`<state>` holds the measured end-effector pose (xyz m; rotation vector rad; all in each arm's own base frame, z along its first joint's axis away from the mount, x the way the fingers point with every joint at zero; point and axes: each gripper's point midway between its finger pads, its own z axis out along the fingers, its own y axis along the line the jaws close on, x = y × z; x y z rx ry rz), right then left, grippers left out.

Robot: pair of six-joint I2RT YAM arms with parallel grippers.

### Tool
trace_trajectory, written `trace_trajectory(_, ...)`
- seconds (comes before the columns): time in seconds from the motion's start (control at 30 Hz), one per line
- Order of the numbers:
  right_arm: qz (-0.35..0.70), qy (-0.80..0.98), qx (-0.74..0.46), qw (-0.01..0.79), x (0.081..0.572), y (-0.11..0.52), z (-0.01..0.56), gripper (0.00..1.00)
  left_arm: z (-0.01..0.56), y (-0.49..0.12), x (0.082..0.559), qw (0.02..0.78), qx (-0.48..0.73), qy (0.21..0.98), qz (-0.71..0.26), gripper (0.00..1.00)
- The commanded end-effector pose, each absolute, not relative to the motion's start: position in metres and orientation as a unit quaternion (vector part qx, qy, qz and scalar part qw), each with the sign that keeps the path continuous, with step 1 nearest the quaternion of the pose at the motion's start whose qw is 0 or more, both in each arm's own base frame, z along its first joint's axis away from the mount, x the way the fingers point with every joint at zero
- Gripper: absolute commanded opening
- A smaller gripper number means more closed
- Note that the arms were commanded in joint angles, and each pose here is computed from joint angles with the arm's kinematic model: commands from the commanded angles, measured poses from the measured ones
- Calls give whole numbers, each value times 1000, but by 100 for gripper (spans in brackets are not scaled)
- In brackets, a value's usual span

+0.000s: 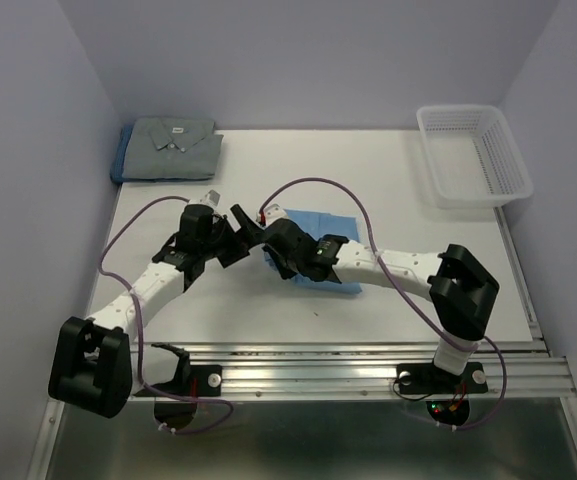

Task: Fold and stack the long sleeve shirts
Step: Neatly place the folded shirt to the corner

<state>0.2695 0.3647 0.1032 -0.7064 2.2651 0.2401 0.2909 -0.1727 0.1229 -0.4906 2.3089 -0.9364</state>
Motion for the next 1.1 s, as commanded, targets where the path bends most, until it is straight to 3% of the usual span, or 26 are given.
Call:
trace_trajectory(0.0, 157, 864, -288, 382, 260, 386, 119, 9, 144, -204, 300, 313, -170, 836, -417, 99)
trace_trajectory(0.2, 182, 856, -297, 383, 253, 389, 123, 9, 137, -211, 310, 290, -226, 821, -437, 99)
trace_trajectory(0.53, 204, 848, -305, 383, 246, 390, 124, 8, 90, -208, 305, 229, -276, 848, -391, 99)
trace_trajectory(0.9, 202, 845, -306, 388, 246, 388, 127, 8, 79, -193, 308, 223, -294, 871, -325, 99)
trace_trajectory(1.07, 204, 841, -308, 395, 247, 387, 133, 8, 74, -201, 302, 203, -280, 875, -340, 99)
